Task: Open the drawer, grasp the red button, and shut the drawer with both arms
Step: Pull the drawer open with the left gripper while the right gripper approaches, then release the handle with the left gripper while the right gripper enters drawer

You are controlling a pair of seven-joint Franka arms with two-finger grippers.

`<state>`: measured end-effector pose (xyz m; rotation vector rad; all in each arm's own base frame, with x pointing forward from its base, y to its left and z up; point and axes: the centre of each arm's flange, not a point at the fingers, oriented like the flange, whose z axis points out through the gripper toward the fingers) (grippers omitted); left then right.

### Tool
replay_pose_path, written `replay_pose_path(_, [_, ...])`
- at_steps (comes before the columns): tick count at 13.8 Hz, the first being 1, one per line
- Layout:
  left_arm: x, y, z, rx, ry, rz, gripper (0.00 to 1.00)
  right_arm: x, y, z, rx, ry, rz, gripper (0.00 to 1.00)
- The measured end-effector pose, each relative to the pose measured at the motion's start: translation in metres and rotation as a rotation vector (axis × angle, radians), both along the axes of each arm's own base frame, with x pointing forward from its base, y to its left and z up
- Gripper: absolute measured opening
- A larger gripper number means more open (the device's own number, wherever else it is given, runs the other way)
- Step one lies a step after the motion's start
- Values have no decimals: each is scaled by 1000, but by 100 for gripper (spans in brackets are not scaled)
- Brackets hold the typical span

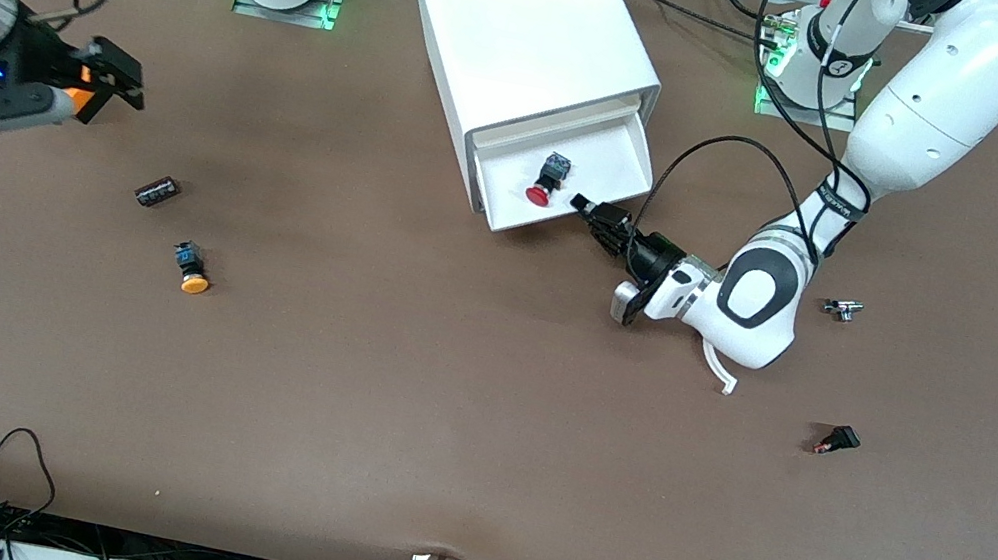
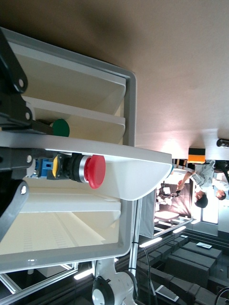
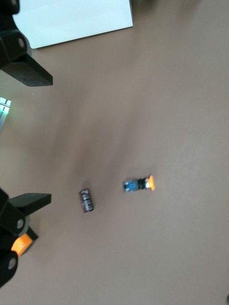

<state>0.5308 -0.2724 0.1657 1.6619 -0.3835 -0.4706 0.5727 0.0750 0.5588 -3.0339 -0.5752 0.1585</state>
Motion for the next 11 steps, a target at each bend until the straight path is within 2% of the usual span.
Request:
replay_pose_path(3, [8, 13, 0, 15, 14, 38, 15, 19, 57, -12, -6, -16, 10, 100])
replay_pose_path(4, [11, 17, -1, 55, 62, 64, 20, 24, 77, -17, -10, -19, -5, 100])
replay_pose_path(6, [17, 22, 3, 134, 203, 99, 41, 31, 118, -25, -17, -30, -52, 99])
replay_pose_path(8, [26, 24, 25, 217, 344, 115, 64, 33, 156, -32, 7, -46, -89, 100])
replay_pose_path(9, [33, 28, 41, 272, 374, 122, 75, 33, 173, -34, 24, -57, -107, 100])
replay_pose_path(10, [42, 36, 60, 323, 377, 125, 84, 32, 190, -37, 34, -64, -125, 100])
replay_pose_path(11, [53, 50, 80, 387, 345, 120, 95, 29, 206, -40, 39, -65, -141, 100])
